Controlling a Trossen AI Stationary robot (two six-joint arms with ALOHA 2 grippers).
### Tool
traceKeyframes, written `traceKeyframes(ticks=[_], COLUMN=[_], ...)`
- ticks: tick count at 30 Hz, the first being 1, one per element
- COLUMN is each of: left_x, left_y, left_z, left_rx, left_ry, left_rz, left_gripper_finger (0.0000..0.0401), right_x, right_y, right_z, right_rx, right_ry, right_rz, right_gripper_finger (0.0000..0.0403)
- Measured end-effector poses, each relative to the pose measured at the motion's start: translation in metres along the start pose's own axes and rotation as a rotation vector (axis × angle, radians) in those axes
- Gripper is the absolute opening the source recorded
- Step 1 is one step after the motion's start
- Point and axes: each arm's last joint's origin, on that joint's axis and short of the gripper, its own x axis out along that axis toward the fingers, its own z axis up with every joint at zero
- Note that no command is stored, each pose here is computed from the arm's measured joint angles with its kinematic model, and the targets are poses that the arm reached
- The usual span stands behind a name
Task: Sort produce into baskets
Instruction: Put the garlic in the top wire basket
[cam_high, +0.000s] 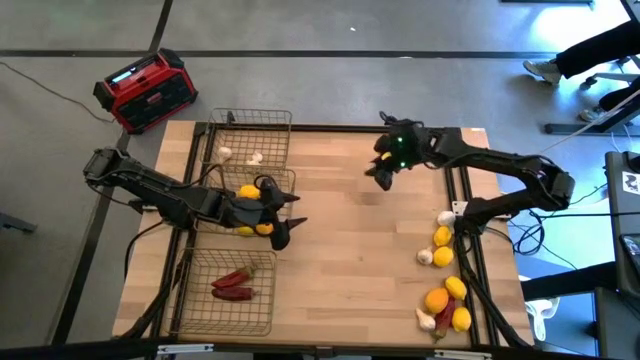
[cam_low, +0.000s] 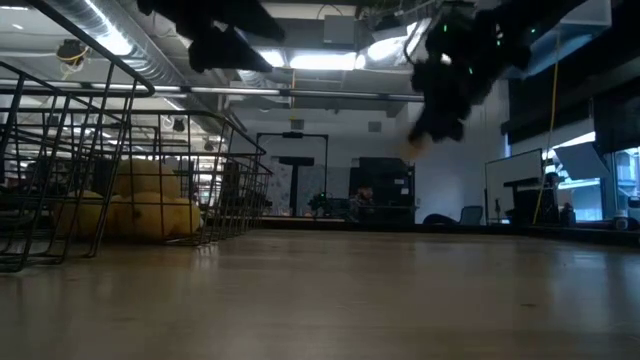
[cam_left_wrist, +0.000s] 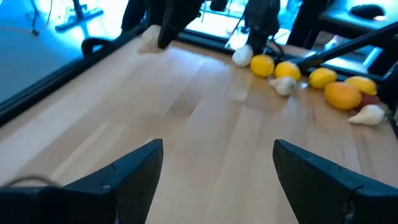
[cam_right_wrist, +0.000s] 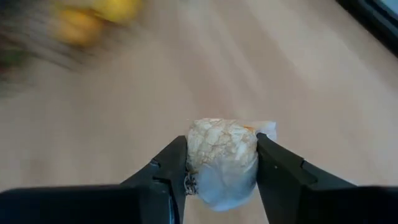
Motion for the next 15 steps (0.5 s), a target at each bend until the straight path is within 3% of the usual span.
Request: traceKeyframes(ticks=[6, 11, 15], left_x=[0.001, 0.013, 0.027], left_y=[-0.003, -0.009, -0.016], left_z=[0.008, 0.008, 0.003], left_rx=[0.065, 0.099, 0.205], left_ry=[-0.083, -0.133, -0.163], left_rz=[-0.025, -0.031, -0.03], left_gripper_finger=[0.0301, 0.0301, 0.0301], right_x=[0.003, 0.002, 0.002], right_y=[0.038, 0.066, 0.087], right_z=[0.016, 0.021, 0.02], right_rx=[-0.14, -0.223, -0.27], right_ry=[-0.163, -0.231, -0.242], right_rz=[0.307, 0.483, 0.573], right_gripper_finger=[0.0145, 0.0145, 0.0145])
